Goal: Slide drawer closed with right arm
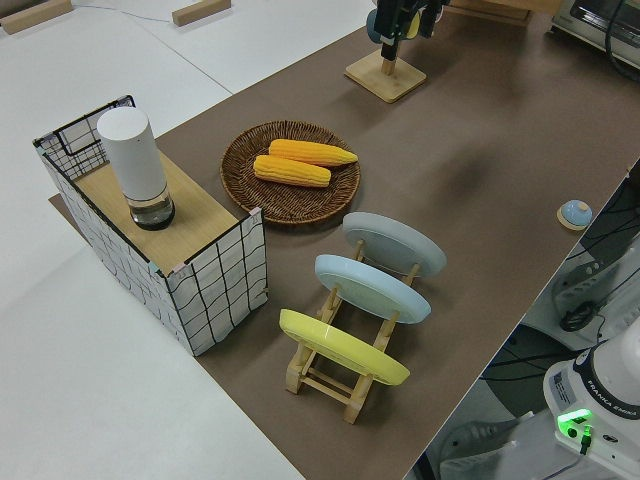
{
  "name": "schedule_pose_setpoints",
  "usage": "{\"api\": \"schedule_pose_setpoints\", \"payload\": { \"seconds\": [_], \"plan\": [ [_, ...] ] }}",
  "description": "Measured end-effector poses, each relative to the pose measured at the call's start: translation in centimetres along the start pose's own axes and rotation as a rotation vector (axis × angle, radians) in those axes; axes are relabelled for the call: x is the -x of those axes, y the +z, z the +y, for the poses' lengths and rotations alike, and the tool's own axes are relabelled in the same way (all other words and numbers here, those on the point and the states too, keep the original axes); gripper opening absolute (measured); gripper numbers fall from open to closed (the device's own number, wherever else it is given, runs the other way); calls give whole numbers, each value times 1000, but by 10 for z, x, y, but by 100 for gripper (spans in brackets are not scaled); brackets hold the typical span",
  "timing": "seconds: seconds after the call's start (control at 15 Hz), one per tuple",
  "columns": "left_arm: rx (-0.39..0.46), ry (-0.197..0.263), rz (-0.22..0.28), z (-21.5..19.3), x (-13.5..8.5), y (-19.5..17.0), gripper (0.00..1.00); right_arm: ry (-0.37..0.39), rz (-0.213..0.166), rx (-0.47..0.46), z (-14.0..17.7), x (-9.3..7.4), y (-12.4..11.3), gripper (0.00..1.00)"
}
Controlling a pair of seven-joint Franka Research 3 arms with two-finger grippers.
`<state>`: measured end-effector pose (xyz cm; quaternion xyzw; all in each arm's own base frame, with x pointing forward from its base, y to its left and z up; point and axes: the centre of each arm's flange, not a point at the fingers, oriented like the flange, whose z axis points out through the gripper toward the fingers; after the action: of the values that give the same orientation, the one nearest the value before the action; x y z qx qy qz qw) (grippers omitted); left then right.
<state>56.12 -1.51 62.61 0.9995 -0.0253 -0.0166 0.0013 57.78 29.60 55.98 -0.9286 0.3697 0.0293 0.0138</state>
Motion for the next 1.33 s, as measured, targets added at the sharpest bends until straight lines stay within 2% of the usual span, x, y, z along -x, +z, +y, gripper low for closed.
{"api": "schedule_pose_setpoints", "payload": {
  "seconds": [0.27, 0.47, 0.67, 0.93, 1.07, 1.33],
  "plan": [
    [0, 0, 0, 0, 0, 0, 100, 46, -16, 44, -6, -11, 35, 1],
    [0, 0, 0, 0, 0, 0, 100, 80, -3, 48, -11, -18, 63, 1],
    [0, 0, 0, 0, 0, 0, 100, 92, 18, 58, -12, -24, 76, 1],
    [0, 0, 0, 0, 0, 0, 100, 96, 51, 60, -13, -32, 81, 1],
    [0, 0, 0, 0, 0, 0, 100, 109, 68, 45, -11, -43, 79, 1],
    [0, 0, 0, 0, 0, 0, 100, 169, 69, 36, 1, -84, 84, 1]
  ]
}}
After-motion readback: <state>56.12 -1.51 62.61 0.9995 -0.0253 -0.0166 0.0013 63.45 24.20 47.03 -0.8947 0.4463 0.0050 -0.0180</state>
